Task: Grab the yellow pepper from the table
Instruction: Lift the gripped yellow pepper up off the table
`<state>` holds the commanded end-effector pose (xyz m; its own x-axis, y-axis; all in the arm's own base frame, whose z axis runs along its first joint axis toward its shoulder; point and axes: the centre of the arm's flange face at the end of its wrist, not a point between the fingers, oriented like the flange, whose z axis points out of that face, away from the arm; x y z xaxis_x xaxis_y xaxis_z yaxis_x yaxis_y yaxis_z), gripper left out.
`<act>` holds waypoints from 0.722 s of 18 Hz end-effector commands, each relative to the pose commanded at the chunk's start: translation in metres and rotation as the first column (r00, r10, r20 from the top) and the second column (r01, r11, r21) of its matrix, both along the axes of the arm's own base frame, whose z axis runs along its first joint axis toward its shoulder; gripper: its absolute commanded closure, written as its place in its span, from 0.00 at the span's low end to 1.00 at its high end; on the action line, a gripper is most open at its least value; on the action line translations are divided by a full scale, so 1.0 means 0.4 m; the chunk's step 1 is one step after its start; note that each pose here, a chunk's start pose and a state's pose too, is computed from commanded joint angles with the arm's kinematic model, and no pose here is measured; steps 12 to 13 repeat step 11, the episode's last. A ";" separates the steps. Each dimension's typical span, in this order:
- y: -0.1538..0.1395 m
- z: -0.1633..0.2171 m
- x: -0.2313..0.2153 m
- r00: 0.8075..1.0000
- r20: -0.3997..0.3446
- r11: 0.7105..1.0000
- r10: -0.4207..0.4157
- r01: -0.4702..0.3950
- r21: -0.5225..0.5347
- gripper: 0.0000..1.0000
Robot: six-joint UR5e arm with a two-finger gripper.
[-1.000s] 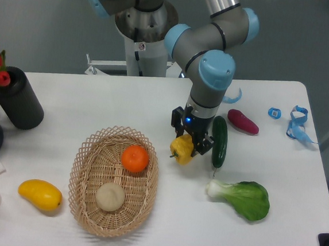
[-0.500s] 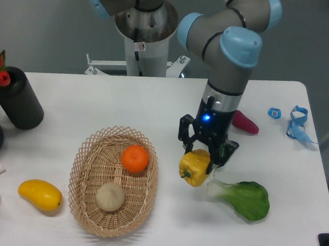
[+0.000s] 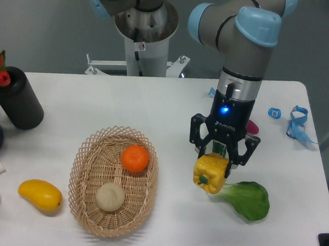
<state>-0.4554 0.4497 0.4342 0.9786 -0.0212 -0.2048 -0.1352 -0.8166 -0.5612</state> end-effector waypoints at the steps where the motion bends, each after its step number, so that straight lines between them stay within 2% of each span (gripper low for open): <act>1: 0.000 0.002 0.000 1.000 -0.001 1.000 0.000 0.000 0.001 0.62; 13: -0.003 0.010 -0.004 1.000 -0.007 1.000 0.003 -0.003 0.004 0.62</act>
